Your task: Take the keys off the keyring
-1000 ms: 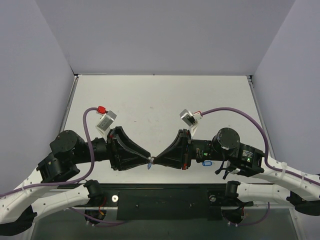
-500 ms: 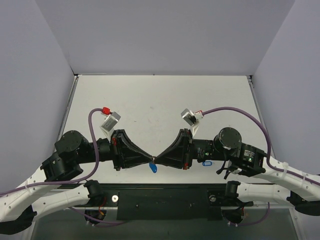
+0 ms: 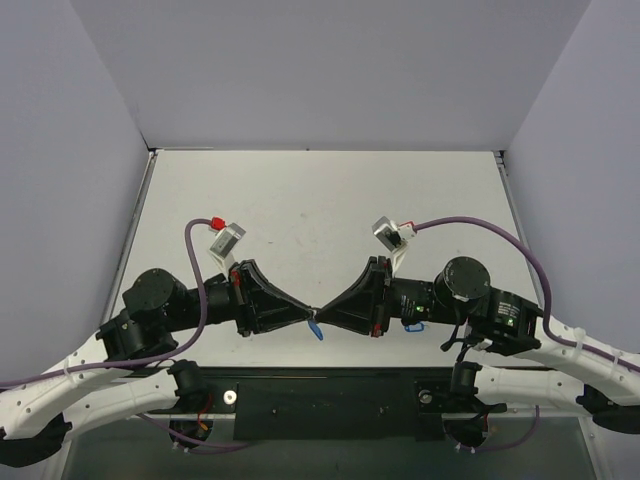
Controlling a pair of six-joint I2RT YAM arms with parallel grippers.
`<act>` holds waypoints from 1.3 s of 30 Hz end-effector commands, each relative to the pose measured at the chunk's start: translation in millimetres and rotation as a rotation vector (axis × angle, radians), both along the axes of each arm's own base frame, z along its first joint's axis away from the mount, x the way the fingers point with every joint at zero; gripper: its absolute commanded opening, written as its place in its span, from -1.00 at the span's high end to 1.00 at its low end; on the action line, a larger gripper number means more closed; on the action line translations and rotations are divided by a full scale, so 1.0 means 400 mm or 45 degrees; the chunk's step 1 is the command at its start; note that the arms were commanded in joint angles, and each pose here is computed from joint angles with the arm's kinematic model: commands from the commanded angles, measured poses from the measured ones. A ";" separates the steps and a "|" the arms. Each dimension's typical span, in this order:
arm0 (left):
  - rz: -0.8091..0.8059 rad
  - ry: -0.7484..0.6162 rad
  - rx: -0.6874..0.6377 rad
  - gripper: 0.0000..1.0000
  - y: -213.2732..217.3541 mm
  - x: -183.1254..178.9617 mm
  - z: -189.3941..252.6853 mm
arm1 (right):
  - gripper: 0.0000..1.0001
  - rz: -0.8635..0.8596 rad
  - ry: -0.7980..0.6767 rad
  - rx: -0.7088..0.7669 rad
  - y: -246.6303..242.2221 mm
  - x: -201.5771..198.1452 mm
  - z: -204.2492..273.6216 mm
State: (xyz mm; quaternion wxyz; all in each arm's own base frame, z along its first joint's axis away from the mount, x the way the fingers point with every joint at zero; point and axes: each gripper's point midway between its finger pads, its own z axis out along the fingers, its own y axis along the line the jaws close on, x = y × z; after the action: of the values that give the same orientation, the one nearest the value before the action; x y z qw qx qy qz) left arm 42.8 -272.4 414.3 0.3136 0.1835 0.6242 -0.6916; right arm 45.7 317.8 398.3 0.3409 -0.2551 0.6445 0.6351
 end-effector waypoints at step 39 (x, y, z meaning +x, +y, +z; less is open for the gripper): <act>0.383 0.042 -0.046 -0.29 0.073 0.077 0.056 | 1.00 -0.126 -0.030 0.080 -0.005 0.039 0.056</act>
State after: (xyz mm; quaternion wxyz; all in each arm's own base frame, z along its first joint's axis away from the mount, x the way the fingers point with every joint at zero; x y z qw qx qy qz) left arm 74.8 -268.3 422.0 0.3714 0.0567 0.6333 -0.6766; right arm 70.7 319.3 399.6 0.3843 -0.2085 0.6584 0.6127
